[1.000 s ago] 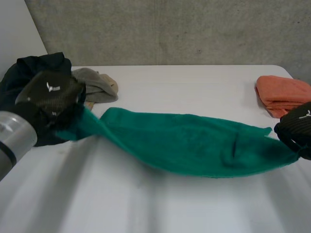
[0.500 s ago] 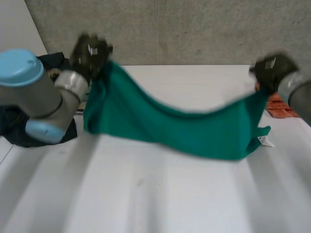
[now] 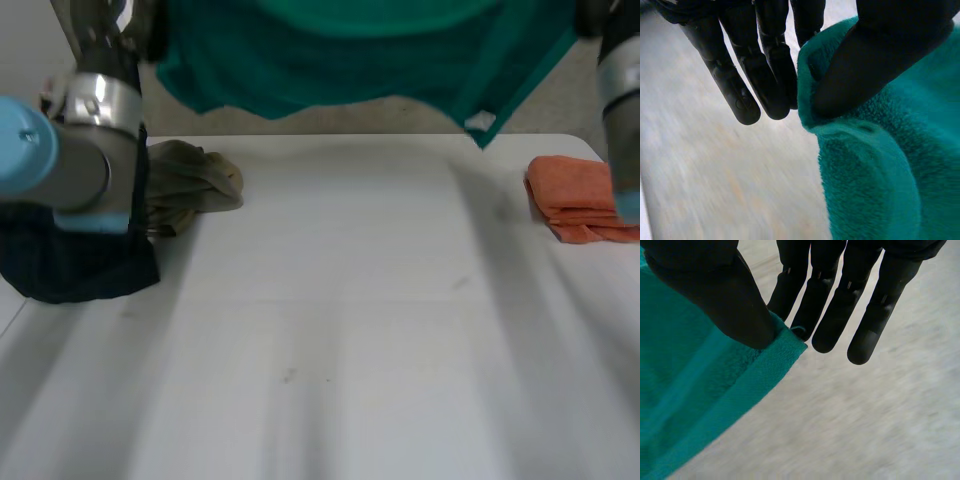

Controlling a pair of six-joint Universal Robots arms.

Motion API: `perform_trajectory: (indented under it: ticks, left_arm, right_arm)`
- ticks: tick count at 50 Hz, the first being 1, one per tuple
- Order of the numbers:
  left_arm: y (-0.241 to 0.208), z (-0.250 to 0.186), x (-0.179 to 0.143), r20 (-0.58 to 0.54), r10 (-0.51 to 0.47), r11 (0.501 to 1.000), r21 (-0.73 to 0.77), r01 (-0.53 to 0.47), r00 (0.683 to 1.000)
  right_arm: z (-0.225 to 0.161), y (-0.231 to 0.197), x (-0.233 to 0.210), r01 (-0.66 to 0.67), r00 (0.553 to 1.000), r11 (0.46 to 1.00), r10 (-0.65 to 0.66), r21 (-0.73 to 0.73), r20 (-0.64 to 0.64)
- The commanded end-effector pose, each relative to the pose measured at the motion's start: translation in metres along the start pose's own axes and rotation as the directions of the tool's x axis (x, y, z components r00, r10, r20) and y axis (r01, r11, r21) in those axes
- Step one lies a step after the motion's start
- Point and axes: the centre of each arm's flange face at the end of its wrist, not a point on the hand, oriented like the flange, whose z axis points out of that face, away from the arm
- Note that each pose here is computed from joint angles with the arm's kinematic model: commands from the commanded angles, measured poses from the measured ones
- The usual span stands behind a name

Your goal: Fold the laundry.

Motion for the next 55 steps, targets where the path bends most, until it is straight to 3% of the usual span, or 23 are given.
perform_trajectory:
  ticks: [1,7,12,14,20,24,27,29,31,33,37,42,47,55]
  left_arm:
    - [0.04,-0.073,0.026,-0.127,-0.048,0.97,-0.243,0.016,0.991]
    - [0.061,-0.138,0.048,-0.276,-0.081,0.905,-0.423,-0.045,0.958]
    - [0.057,-0.183,0.051,-0.406,-0.024,0.798,-0.558,-0.227,0.914]
    - [0.043,-0.199,0.049,-0.473,-0.003,0.746,-0.588,-0.313,0.881]
    - [-0.002,-0.226,0.041,-0.589,0.019,0.663,-0.597,-0.451,0.808]
    - [-0.032,-0.25,0.039,-0.621,-0.046,0.599,-0.644,-0.476,0.782]
    - [-0.054,-0.267,0.035,-0.628,-0.125,0.535,-0.695,-0.481,0.768]
    - [-0.06,-0.273,0.034,-0.627,-0.165,0.501,-0.718,-0.483,0.762]
    - [-0.059,-0.27,0.033,-0.624,-0.158,0.503,-0.718,-0.481,0.765]
    - [-0.056,-0.26,0.032,-0.622,-0.116,0.538,-0.695,-0.477,0.775]
    - [-0.034,-0.235,0.032,-0.609,-0.018,0.618,-0.63,-0.47,0.793]
    - [0.001,-0.203,0.038,-0.586,0.091,0.698,-0.54,-0.471,0.805]
    - [0.034,-0.182,0.043,-0.567,0.135,0.73,-0.497,-0.469,0.813]
    - [0.082,-0.149,0.053,-0.557,0.168,0.758,-0.454,-0.468,0.813]
  right_arm:
    - [-0.054,0.075,-0.045,0.001,0.962,0.949,0.085,-0.316,0.258]
    - [-0.103,0.119,-0.06,0.048,0.915,0.837,0.182,-0.546,0.36]
    - [-0.133,0.132,-0.05,0.153,0.883,0.737,0.197,-0.659,0.425]
    - [-0.138,0.129,-0.044,0.195,0.872,0.719,0.184,-0.668,0.453]
    - [-0.165,0.082,-0.005,0.383,0.8,0.635,0.135,-0.671,0.585]
    - [-0.197,0.062,0.01,0.497,0.716,0.555,0.171,-0.666,0.677]
    - [-0.213,0.06,0.024,0.559,0.679,0.522,0.157,-0.643,0.717]
    - [-0.217,0.063,0.029,0.571,0.676,0.511,0.15,-0.643,0.721]
    - [-0.218,0.07,0.034,0.566,0.686,0.503,0.151,-0.653,0.712]
    - [-0.215,0.072,0.034,0.548,0.704,0.515,0.143,-0.66,0.696]
    - [-0.198,0.085,0.03,0.455,0.781,0.571,0.112,-0.683,0.614]
    - [-0.173,0.115,0.006,0.367,0.827,0.649,0.101,-0.667,0.553]
    - [-0.136,0.121,-0.018,0.324,0.867,0.754,0.005,-0.571,0.498]
    - [-0.092,0.158,-0.039,0.332,0.908,0.796,-0.124,-0.505,0.401]
